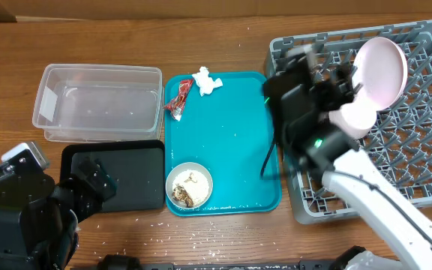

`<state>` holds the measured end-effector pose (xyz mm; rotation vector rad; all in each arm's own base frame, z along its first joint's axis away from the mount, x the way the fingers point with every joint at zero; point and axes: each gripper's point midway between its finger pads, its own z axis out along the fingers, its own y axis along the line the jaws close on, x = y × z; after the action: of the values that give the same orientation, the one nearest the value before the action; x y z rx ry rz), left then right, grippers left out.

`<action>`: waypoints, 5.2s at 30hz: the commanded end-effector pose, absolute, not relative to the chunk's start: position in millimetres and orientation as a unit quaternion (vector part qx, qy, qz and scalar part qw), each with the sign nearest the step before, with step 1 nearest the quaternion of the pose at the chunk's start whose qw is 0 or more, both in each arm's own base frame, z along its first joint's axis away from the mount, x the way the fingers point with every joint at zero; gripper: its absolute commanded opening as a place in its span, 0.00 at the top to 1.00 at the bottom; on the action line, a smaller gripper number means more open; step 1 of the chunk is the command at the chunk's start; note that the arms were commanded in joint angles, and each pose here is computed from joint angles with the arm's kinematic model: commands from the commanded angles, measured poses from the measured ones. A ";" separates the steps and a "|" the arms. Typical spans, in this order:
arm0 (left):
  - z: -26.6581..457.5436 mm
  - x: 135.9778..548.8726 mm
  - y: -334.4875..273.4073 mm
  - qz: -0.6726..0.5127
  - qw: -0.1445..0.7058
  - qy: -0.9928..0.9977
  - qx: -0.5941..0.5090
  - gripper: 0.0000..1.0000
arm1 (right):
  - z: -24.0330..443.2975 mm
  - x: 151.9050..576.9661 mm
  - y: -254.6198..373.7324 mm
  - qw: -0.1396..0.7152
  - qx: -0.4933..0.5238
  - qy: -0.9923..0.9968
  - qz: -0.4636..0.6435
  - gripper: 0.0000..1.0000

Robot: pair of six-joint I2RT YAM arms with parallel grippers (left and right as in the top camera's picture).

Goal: Sort waste into correct bins and load items into the dishwasher

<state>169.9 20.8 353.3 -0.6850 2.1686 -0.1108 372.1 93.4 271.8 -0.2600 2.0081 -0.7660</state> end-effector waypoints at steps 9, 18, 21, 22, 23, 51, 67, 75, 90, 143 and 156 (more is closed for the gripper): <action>358.7 169.0 23.5 -0.043 0.428 0.858 -0.281 0.00 | 309.3 284.9 198.8 0.461 -0.093 0.869 0.152 0.00; 358.7 169.0 23.5 -0.043 0.428 0.858 -0.281 0.00 | 386.8 244.5 122.5 0.577 -0.050 0.806 0.122 0.00; 358.6 168.9 23.5 -0.043 0.428 0.858 -0.281 0.00 | 382.4 233.2 93.2 0.578 -0.029 0.812 0.077 0.00; 358.7 169.0 23.5 -0.043 0.428 0.858 -0.281 0.00 | 378.2 230.3 87.2 0.573 -0.028 0.817 0.064 0.00; 358.7 169.0 23.5 -0.043 0.428 0.858 -0.281 0.00 | 370.5 226.0 80.3 0.562 -0.029 0.825 0.048 0.00; 358.7 169.0 23.5 -0.043 0.428 0.858 -0.281 0.00 | 205.0 231.5 27.3 0.608 0.060 0.777 0.149 0.00; 358.7 169.0 23.5 -0.043 0.428 0.858 -0.281 0.00 | 173.3 245.7 18.5 0.692 0.059 0.707 0.138 0.00; 358.7 169.0 23.5 -0.043 0.428 0.858 -0.281 0.00 | 172.6 245.4 19.1 0.689 0.058 0.709 0.138 0.00; 358.6 168.9 23.5 -0.043 0.428 0.858 -0.281 0.00 | 172.6 245.4 19.1 0.689 0.058 0.709 0.138 0.00; 99.3 528.5 -195.7 -0.050 0.399 0.915 -0.026 0.96 | 172.6 245.4 19.1 0.689 0.058 0.709 0.138 0.00; 190.4 434.1 -20.4 0.081 0.306 0.912 -0.260 0.48 | 172.6 245.4 19.1 0.689 0.058 0.709 0.138 0.00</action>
<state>433.0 -60.1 234.5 -0.5014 2.3648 0.0828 245.1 21.6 174.5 0.1240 1.5904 0.3222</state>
